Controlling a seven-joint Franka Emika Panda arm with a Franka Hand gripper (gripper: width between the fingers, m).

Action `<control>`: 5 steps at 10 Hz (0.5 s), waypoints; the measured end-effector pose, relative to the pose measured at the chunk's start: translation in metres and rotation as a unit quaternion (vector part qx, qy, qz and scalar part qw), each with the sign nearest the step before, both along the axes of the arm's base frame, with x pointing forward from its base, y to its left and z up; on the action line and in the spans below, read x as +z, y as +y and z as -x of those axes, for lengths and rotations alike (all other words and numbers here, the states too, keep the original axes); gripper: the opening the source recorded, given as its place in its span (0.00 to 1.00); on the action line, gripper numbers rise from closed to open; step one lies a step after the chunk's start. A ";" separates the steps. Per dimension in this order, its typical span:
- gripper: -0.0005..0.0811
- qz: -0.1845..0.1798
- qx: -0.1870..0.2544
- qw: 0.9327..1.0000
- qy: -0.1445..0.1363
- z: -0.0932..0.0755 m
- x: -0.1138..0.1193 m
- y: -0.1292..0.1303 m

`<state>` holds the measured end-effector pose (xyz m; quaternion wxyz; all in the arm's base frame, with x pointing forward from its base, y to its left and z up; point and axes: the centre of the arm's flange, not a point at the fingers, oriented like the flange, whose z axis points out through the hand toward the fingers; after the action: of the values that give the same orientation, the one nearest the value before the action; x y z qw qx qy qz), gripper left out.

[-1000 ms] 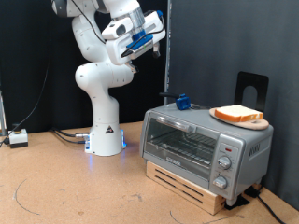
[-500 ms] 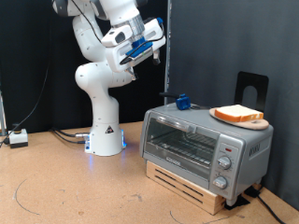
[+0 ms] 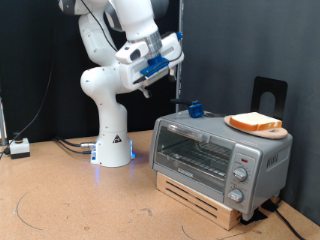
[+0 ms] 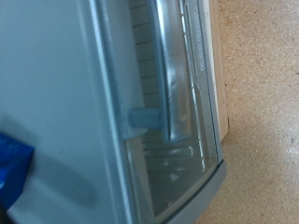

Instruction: Make a piece of toast with the oven

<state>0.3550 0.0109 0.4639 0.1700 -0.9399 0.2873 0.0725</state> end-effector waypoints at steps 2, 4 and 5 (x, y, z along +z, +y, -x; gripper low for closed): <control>1.00 0.014 0.005 1.000 0.007 -0.009 -0.028 0.008; 1.00 0.022 0.017 0.999 0.016 -0.010 -0.052 0.011; 1.00 0.027 0.017 0.999 0.017 -0.009 -0.063 0.011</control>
<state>0.3643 0.0223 0.4013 0.1384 -0.9475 0.2762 0.0831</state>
